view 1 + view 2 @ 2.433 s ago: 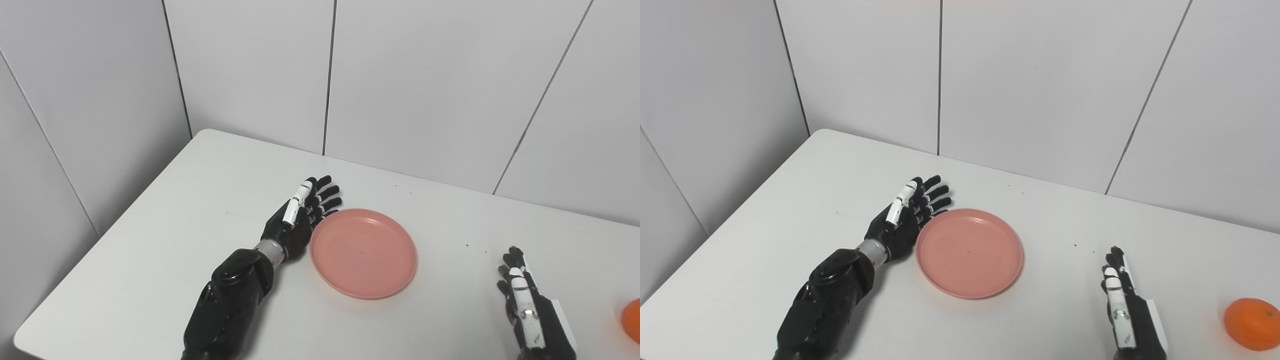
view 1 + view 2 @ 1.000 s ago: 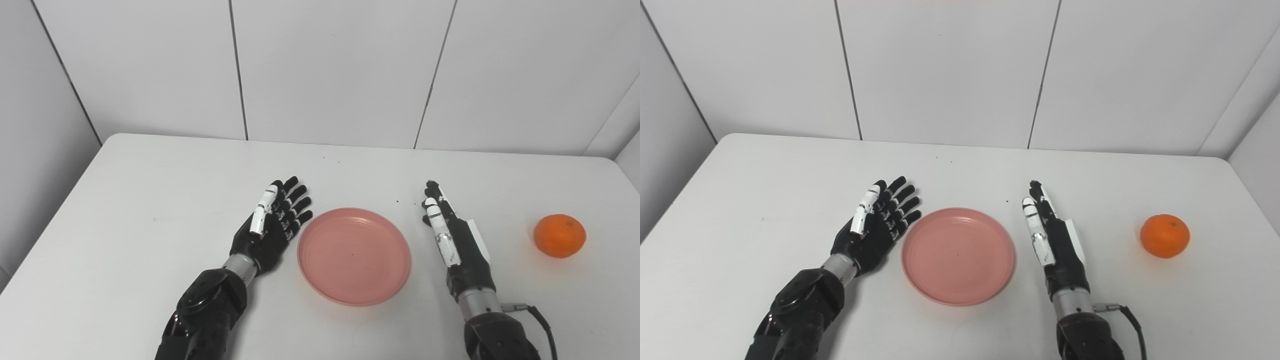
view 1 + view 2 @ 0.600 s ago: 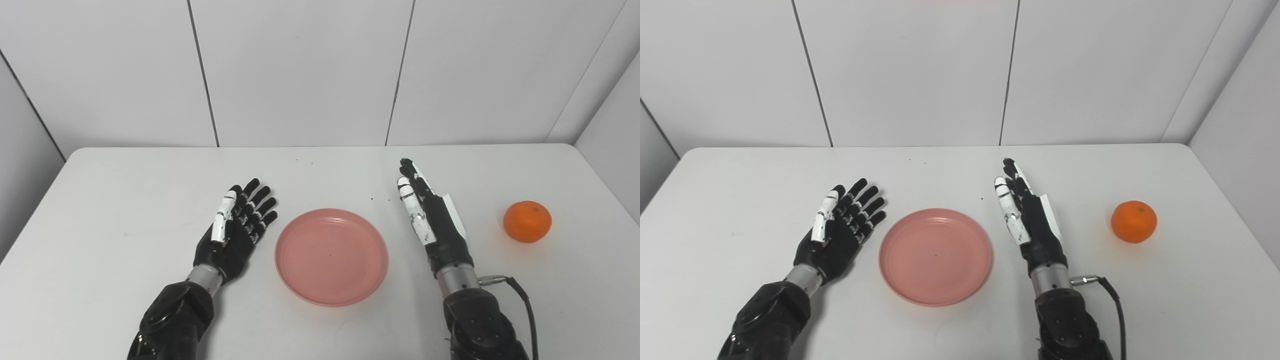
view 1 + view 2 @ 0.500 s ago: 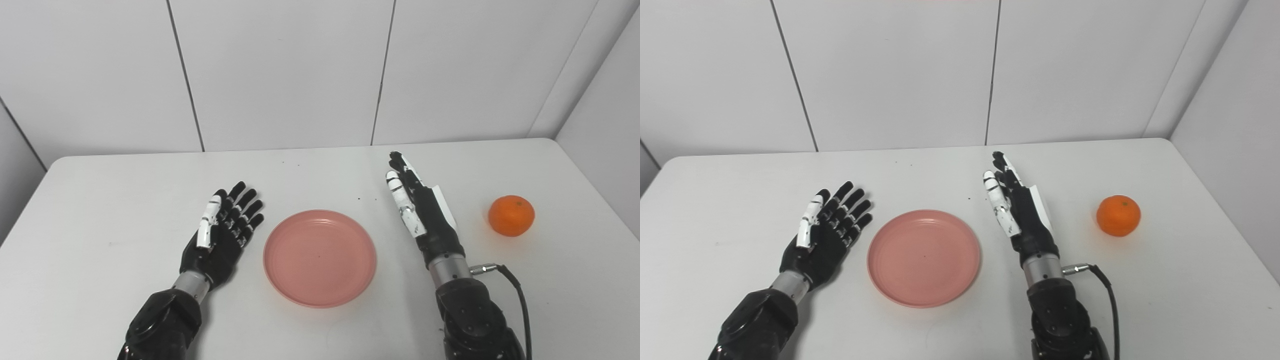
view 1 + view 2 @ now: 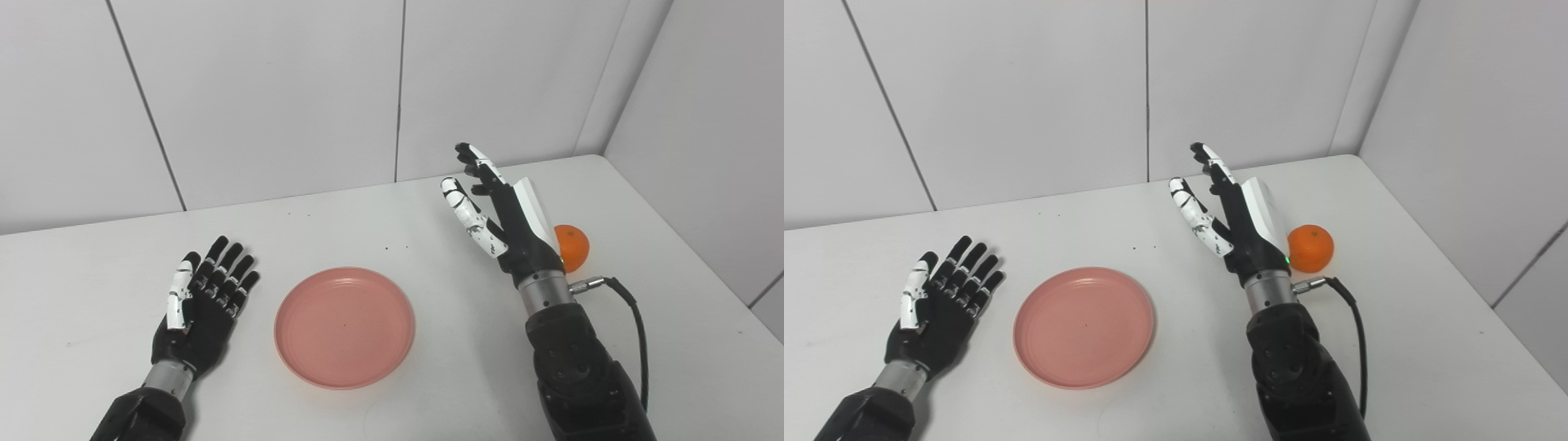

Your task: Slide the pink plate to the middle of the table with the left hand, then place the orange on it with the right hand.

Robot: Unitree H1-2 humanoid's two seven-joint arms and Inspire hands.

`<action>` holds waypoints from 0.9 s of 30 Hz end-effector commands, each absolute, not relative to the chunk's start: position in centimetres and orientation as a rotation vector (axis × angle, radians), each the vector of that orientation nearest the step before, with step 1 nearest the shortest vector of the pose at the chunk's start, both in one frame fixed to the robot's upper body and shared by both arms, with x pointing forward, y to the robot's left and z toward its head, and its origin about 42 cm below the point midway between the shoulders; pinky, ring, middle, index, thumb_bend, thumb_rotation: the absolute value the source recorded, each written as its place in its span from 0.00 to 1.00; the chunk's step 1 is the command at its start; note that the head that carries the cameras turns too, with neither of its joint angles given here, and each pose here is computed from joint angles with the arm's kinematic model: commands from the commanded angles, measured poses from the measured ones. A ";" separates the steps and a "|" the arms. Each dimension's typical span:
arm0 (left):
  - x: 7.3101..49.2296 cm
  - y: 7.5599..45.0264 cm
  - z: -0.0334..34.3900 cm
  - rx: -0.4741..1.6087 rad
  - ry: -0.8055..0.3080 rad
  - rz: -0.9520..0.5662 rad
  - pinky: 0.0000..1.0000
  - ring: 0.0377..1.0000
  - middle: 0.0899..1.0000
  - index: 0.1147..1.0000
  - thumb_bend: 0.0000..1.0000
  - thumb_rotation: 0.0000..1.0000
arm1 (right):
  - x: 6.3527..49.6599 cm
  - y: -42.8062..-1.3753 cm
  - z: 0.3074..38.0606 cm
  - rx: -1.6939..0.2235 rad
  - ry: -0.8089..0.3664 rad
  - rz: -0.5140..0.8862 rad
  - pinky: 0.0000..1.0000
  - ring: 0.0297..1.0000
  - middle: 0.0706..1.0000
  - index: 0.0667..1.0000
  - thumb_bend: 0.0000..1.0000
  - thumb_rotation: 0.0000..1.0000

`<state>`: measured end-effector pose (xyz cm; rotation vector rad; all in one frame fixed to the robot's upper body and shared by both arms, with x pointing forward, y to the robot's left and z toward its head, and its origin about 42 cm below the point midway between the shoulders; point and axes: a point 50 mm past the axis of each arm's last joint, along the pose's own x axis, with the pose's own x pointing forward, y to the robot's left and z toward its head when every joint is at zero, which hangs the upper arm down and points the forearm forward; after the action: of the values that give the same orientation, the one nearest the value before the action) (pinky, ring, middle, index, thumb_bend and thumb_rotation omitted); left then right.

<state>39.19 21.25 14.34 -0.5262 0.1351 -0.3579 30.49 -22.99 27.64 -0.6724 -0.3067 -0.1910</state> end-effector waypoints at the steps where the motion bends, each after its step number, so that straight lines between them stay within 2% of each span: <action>1: 38.9 22.1 13.0 -0.510 0.218 -0.311 1.00 0.99 0.99 0.99 0.33 1.00 | 30.3 -23.7 30.1 -0.714 -0.401 -0.267 0.78 0.85 0.88 0.88 0.70 0.91; 6: 39.0 22.2 13.1 -0.503 0.229 -0.299 1.00 1.00 1.00 1.00 0.31 1.00 | 30.0 -25.7 30.9 -0.782 -0.423 -0.357 0.79 0.86 0.89 0.90 0.79 0.79; 12: 39.0 22.2 13.3 -0.502 0.240 -0.280 1.00 1.00 1.00 1.00 0.30 1.00 | 29.7 -27.7 31.6 -0.880 -0.431 -0.467 0.79 0.86 0.89 0.90 0.81 0.71; 14: 39.0 22.1 13.5 -0.506 0.243 -0.277 1.00 1.00 1.00 1.00 0.29 1.00 | 29.5 -28.6 32.0 -0.915 -0.428 -0.512 0.78 0.87 0.90 0.92 0.81 0.65; 20: 39.2 22.1 13.5 -0.510 0.246 -0.286 1.00 1.00 1.00 1.00 0.28 1.00 | 29.2 -31.0 31.9 -0.954 -0.373 -0.613 0.78 0.87 0.91 0.93 0.81 0.60; 27: 39.2 22.2 13.8 -0.507 0.244 -0.279 1.00 1.00 1.00 1.00 0.27 1.00 | 29.5 -32.3 30.7 -0.974 -0.300 -0.658 0.78 0.87 0.91 0.92 0.80 0.56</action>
<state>39.44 21.49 14.87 -0.5217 0.1614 -0.3178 29.37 -31.77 29.81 -0.9595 -0.2657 -0.6186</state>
